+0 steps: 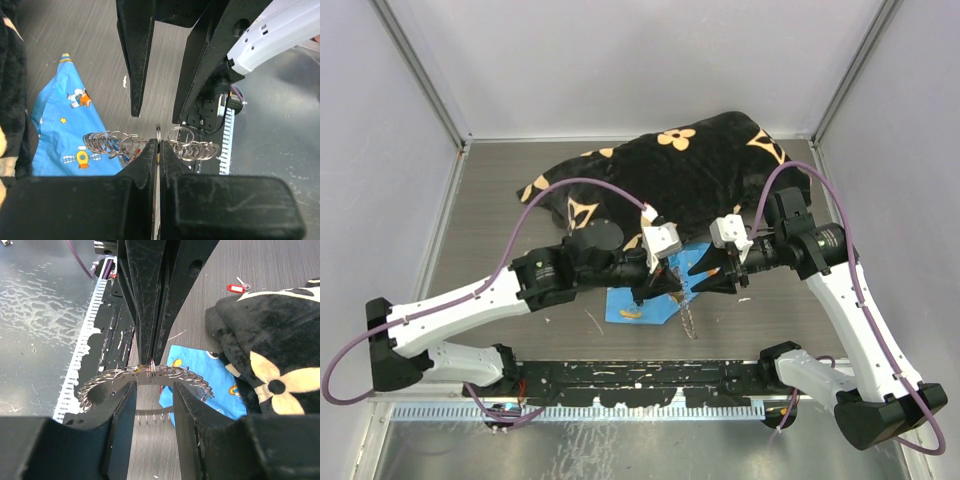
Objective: Remove the keys from the keyring
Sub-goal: Remove the key from the keyring.
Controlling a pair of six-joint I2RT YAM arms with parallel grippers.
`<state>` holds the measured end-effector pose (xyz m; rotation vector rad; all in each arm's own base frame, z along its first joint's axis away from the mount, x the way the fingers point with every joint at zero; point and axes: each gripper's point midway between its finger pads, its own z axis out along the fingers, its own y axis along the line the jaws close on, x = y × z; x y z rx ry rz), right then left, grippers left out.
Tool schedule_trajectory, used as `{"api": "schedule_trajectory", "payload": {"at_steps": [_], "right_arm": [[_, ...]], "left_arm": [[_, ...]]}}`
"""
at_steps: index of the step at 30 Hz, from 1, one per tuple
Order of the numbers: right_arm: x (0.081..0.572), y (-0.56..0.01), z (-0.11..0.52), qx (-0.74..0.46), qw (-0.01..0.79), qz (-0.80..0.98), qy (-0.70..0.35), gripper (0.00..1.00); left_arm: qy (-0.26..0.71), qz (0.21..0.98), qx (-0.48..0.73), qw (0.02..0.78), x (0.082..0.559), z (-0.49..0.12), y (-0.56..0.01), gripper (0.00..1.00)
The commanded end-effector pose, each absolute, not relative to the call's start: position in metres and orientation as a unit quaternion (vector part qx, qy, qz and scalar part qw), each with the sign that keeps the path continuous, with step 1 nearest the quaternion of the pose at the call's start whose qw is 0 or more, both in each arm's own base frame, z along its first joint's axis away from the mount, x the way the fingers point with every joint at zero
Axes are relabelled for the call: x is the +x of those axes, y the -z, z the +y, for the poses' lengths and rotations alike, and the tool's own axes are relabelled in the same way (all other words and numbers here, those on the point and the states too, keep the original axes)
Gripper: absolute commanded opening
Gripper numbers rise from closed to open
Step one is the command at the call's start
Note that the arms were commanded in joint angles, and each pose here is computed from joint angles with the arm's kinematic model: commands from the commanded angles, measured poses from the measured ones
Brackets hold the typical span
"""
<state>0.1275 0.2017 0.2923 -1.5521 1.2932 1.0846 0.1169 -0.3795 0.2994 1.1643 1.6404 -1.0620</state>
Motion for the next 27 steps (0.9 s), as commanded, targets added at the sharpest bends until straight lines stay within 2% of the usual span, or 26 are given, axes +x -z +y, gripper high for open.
{"api": "schedule_trajectory", "payload": {"at_steps": [1,6,27], "right_arm": [[0.125,-0.310,0.205,-0.615,0.430,0.498,-0.434,0.40],[0.121,-0.316,0.206,-0.612,0.431,0.493,-0.444,0.39],[0.122,-0.317,0.210,-0.584,0.426,0.507,-0.469,0.37]], "left_arm": [[0.415,0.664,0.496,0.375,0.108,-0.373,-0.310,0.00],[0.394,0.687,0.509,0.336,0.113,-0.376,-0.302,0.00],[0.439,0.657,0.510,0.340,0.114,-0.385,-0.339,0.00]]}}
